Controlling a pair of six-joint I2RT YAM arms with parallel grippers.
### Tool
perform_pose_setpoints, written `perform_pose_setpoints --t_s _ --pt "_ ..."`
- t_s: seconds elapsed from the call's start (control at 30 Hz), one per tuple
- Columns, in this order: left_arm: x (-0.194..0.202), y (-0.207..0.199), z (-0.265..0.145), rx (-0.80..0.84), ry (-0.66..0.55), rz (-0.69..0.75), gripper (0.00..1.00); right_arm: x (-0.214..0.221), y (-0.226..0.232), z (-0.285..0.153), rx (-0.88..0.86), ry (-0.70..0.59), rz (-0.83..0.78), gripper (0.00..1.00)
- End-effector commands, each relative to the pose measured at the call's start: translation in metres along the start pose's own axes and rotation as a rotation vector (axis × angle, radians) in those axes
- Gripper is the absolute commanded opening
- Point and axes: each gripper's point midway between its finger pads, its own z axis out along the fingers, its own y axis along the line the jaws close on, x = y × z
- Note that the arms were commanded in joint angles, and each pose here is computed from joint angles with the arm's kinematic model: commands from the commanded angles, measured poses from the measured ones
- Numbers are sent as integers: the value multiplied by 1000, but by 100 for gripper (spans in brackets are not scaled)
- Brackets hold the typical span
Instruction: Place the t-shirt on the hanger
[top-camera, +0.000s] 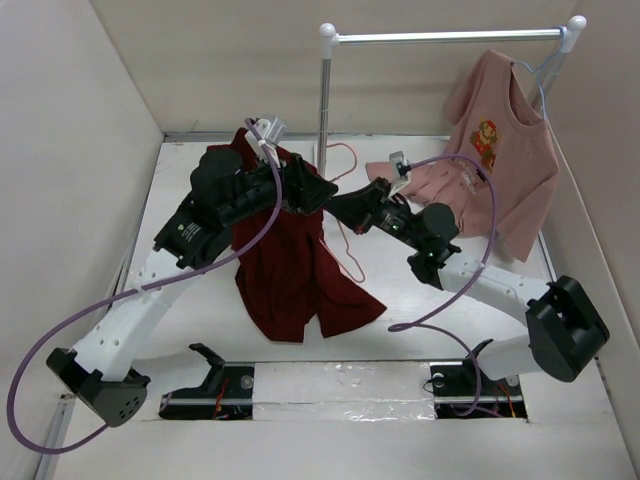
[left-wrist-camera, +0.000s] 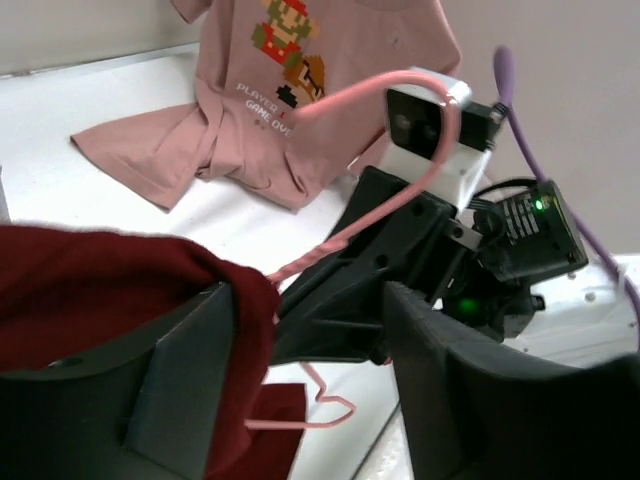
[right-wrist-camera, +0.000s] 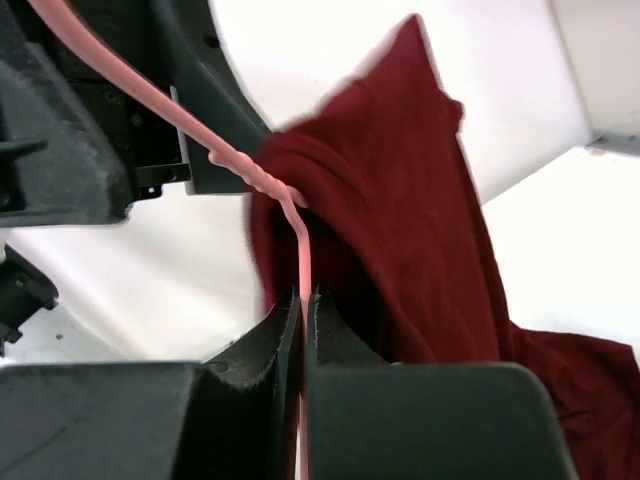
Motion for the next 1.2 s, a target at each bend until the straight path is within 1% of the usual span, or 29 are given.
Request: perform_pose_setpoints --t_s 0.0,0.07,0.1,0.2,0.27,0.3,0.33,0.37,0.4,0.43,0.47,0.5,0.6,0.67,0.7,0.77,0.83,1.0,1.07,1.17 --pt "-36 -16 -28 0 -152 52 59 -65 39 -9 -60 -236 -125 0" --pt "-45 -13 -33 -32 -199 43 69 -63 37 -13 -46 -239 -124 0" --pt "-51 -17 -37 -25 -229 46 70 -63 38 -16 -44 -239 -124 0" --pt "-60 -20 -41 -24 -256 43 72 -60 34 -22 -14 -237 -124 0" --pt "-63 -18 -44 -38 -283 34 72 -59 32 -26 -10 -235 -128 0" --pt "-62 -14 -46 -49 -310 15 67 -58 29 -30 -3 -234 -127 0" --pt "-64 -10 -48 -69 -338 2 65 -61 33 -32 -8 -243 -127 0" --pt "-69 6 -52 -147 -397 -23 62 -62 34 -34 -7 -247 -129 0" --pt "-63 23 -56 -205 -444 -39 61 -59 32 -35 3 -237 -132 0" --pt "-58 34 -57 -247 -463 -80 61 -61 35 -37 -2 -240 -135 0" --pt "-56 52 -61 -329 -501 -111 61 -61 37 -38 -6 -240 -138 0" --pt "-46 67 -59 -373 -496 -129 62 -61 37 -39 -6 -236 -138 0" --pt "-37 93 -53 -434 -457 -169 66 -61 39 -43 2 -235 -141 0" --pt "-33 100 -49 -445 -449 -192 68 -64 39 -47 10 -241 -152 0" --pt "-31 102 -48 -448 -453 -194 71 -64 39 -47 13 -237 -150 0" --pt "-31 101 -46 -430 -458 -190 74 -65 41 -48 10 -236 -152 0" --pt "-33 99 -42 -410 -464 -187 74 -62 42 -47 0 -220 -155 0" --pt "-35 90 -31 -340 -455 -159 70 -57 42 -49 -6 -202 -140 0" --pt "-39 83 -29 -297 -468 -154 66 -55 42 -49 -4 -196 -138 0" --pt "-37 84 -25 -289 -469 -149 50 -52 41 -51 -6 -191 -129 0"
